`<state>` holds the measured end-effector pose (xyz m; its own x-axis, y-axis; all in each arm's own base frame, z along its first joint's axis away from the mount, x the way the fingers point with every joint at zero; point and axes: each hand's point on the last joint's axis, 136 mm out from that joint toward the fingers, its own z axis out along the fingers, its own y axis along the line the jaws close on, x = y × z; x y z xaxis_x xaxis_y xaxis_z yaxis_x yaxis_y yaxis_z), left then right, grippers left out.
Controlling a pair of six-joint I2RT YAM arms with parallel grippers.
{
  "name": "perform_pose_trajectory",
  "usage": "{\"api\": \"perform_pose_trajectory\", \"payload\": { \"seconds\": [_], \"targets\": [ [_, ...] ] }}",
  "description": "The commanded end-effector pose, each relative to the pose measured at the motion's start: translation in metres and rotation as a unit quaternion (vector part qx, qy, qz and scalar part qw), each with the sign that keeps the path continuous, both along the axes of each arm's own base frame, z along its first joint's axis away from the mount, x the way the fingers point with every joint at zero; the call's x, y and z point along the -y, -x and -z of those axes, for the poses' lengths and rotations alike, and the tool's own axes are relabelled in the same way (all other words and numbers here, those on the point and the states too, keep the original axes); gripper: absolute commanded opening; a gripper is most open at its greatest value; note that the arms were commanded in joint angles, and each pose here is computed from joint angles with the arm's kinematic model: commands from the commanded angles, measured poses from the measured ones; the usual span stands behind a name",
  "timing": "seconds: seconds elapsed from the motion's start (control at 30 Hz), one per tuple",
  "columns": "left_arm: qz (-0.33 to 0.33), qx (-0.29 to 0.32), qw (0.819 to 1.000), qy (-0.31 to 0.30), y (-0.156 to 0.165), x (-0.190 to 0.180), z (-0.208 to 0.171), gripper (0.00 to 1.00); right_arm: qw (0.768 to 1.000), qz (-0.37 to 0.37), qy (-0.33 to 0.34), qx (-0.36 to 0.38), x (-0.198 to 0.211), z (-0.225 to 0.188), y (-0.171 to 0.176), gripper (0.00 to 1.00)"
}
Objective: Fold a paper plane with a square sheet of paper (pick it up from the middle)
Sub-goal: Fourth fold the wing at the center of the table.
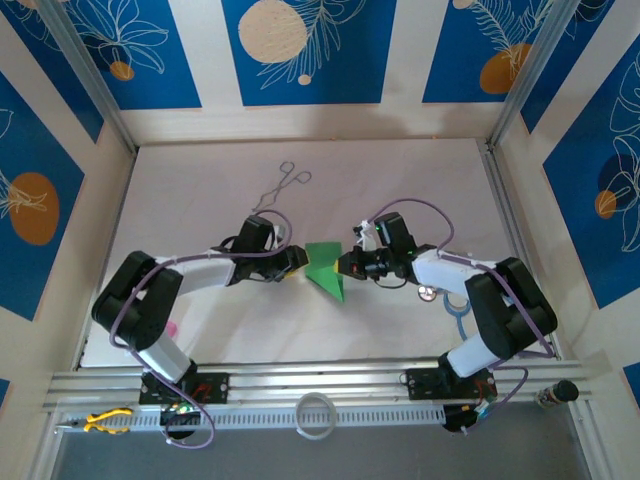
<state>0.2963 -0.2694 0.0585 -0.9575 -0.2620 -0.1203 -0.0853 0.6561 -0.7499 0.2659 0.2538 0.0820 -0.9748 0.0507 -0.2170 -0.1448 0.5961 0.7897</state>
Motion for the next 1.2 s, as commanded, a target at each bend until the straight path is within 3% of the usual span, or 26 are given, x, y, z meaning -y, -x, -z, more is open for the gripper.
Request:
{"api": "perform_pose_trajectory", "payload": {
  "seconds": [0.0,0.37,0.6,1.17],
  "targets": [
    [0.001,-0.014,1.000,0.020,0.000,0.002,0.005,0.48,0.999,-0.008,-0.030,0.005,-0.002,-0.012,0.004,0.02],
    [0.006,-0.029,0.999,0.030,-0.006,0.011,0.012,0.47,0.999,-0.007,-0.038,0.003,0.000,-0.011,0.006,0.02],
    [0.008,-0.030,0.999,0.043,-0.012,0.017,0.012,0.41,0.999,-0.004,-0.039,0.003,0.002,-0.010,0.005,0.02],
    [-0.001,-0.024,0.999,0.046,-0.015,0.018,0.015,0.11,1.000,0.000,-0.024,0.001,0.008,-0.005,0.008,0.03]
  ]
}}
